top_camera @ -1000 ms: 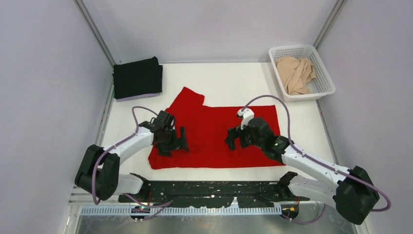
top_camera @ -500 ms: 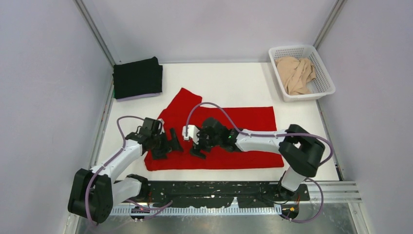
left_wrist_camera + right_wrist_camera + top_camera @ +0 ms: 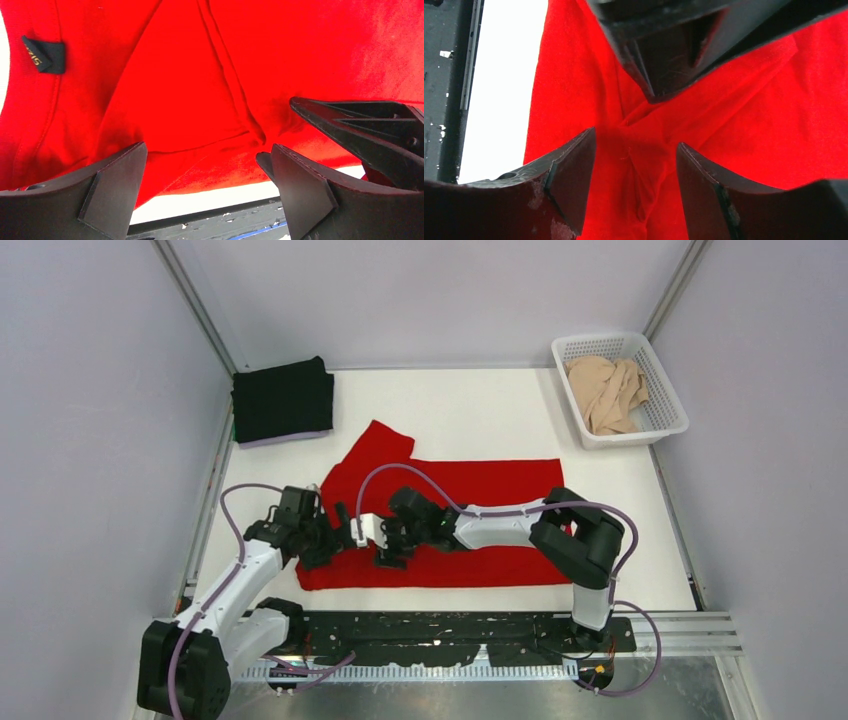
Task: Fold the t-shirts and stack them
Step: Fold the flattened tshirt in 1/3 of the way
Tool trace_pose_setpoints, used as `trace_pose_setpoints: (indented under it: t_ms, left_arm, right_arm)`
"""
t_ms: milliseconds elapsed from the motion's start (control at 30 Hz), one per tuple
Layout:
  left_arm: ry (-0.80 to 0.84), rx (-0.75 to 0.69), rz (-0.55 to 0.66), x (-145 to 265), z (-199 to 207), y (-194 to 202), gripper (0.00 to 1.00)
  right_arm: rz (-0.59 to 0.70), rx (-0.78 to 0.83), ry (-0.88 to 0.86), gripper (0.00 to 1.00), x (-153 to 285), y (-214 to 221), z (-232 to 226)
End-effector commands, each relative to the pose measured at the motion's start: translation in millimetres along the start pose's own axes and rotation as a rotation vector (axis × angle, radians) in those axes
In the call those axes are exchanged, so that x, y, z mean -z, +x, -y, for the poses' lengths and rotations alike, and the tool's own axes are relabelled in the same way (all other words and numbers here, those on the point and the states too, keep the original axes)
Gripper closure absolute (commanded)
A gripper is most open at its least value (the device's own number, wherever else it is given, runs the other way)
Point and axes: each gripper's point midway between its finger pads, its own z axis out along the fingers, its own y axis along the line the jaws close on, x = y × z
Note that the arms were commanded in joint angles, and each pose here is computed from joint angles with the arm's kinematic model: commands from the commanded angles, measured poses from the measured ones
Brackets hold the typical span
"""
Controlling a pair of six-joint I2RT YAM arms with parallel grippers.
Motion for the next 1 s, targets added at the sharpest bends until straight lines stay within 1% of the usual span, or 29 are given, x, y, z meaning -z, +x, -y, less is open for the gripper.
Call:
trace_pose_setpoints:
  t_ms: [0, 167, 267, 333, 400, 433, 467, 533, 600, 767, 967]
  left_arm:
    - [-0.045, 0.029, -0.002, -2.5, -10.8, 2.6, 0.00]
    - [-0.062, 0.044, -0.033, -9.8, -16.6, 9.1, 0.00]
    - [-0.077, 0.051, -0.047, -13.4, -20.9, 12.6, 0.00]
    - [-0.090, 0.054, -0.052, -14.7, -24.3, 14.3, 0.00]
    - [-0.094, 0.055, -0.054, -14.9, -26.0, 15.2, 0.01]
    - [-0.096, 0.055, -0.055, -15.2, -26.7, 15.6, 0.00]
    - [-0.097, 0.055, -0.053, -15.1, -27.1, 15.4, 0.00]
    - [-0.101, 0.056, -0.052, -14.6, -28.3, 15.7, 0.00]
    - [-0.104, 0.057, -0.050, -13.8, -28.8, 14.9, 0.00]
    - [-0.112, 0.054, -0.049, -11.6, -30.2, 14.3, 0.00]
    - [-0.121, 0.049, -0.051, -10.6, -32.2, 14.9, 0.00]
  right_arm:
    - [0.044, 0.082, 0.031, 0.34, -8.2, -22.2, 11.5]
    - [0.042, 0.075, 0.074, 0.48, -13.6, -22.3, 21.3]
    - [0.055, 0.066, 0.103, 0.51, -13.3, -22.5, 24.5]
    - [0.065, 0.063, 0.119, 0.56, -13.1, -23.5, 26.6]
    - [0.066, 0.057, 0.132, 0.71, -13.6, -23.3, 28.9]
    - [0.063, 0.052, 0.139, 0.75, -14.4, -22.1, 30.1]
    - [0.060, 0.049, 0.142, 0.81, -14.8, -20.9, 30.8]
    - [0.060, 0.041, 0.148, 0.89, -15.2, -20.6, 31.2]
    - [0.065, 0.025, 0.157, 0.94, -14.3, -21.1, 32.1]
    - [0.058, -0.046, 0.256, 0.95, -8.0, -16.5, 45.2]
    - [0.038, -0.215, 0.409, 0.95, 8.9, 6.1, 60.7]
